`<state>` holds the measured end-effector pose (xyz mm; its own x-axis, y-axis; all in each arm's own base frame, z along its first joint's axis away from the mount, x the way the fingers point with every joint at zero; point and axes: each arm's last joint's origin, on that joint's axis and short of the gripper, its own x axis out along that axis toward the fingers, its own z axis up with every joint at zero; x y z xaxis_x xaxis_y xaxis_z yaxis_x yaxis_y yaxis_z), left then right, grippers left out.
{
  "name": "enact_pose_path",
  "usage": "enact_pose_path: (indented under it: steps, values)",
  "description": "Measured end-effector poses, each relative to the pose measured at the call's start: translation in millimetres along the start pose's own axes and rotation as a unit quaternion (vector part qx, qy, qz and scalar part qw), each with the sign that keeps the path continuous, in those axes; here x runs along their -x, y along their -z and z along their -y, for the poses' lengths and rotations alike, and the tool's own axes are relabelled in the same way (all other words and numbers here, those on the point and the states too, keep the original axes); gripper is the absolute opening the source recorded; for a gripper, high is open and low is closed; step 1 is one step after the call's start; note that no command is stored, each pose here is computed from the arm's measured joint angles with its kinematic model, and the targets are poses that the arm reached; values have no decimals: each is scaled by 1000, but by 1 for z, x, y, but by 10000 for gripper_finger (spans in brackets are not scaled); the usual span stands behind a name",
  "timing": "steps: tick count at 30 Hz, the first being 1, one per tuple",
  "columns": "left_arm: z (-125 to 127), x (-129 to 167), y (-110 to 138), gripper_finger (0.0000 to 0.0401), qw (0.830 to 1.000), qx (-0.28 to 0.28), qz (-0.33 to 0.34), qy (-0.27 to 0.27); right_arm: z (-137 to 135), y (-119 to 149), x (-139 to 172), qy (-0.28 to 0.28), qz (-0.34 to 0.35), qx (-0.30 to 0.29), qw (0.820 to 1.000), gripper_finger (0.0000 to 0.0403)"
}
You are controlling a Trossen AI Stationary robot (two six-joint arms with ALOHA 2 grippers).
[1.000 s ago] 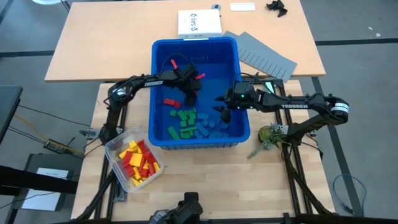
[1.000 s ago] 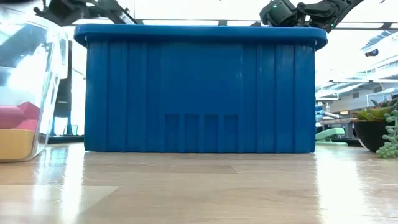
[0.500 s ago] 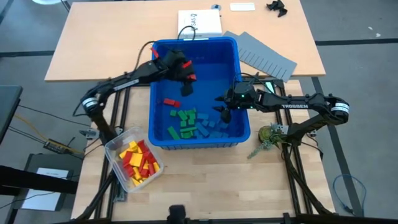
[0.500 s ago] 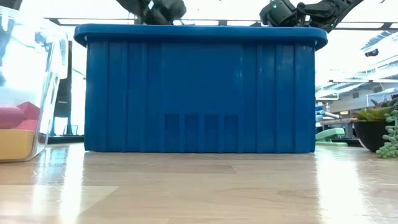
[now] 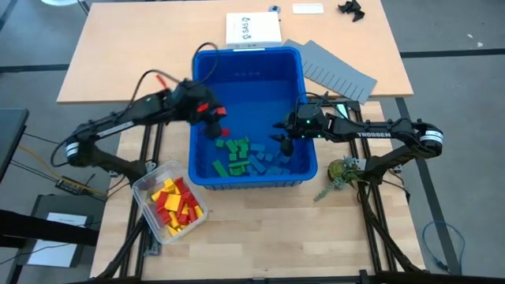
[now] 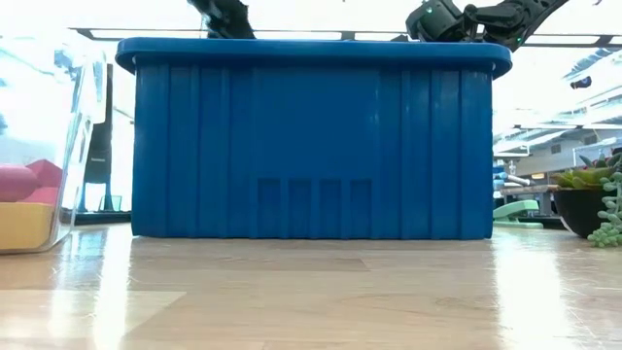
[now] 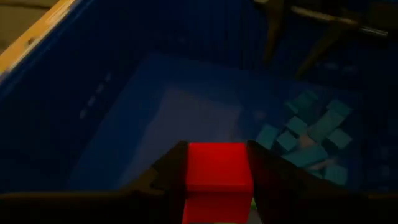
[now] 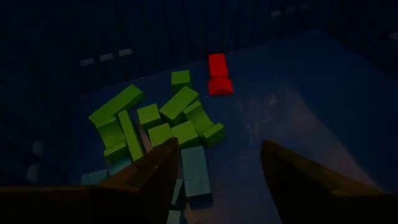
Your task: Sort Items/Unsort Items
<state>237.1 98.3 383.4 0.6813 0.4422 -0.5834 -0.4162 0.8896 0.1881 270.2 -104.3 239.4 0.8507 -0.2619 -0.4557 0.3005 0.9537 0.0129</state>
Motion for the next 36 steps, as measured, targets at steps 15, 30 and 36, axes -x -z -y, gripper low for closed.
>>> enact_pose_path:
  steps: [15,30,36]
  values:
    - [30,70,102,151,973,186,-135,1,0,0,0,0,0,1,1000,229]
    - [58,54,162,224,923,199,-325,61,0,-8,0,2,44,31,999,229]
    - [49,77,127,268,949,180,-247,77,-3,-10,2,-14,52,36,998,229]
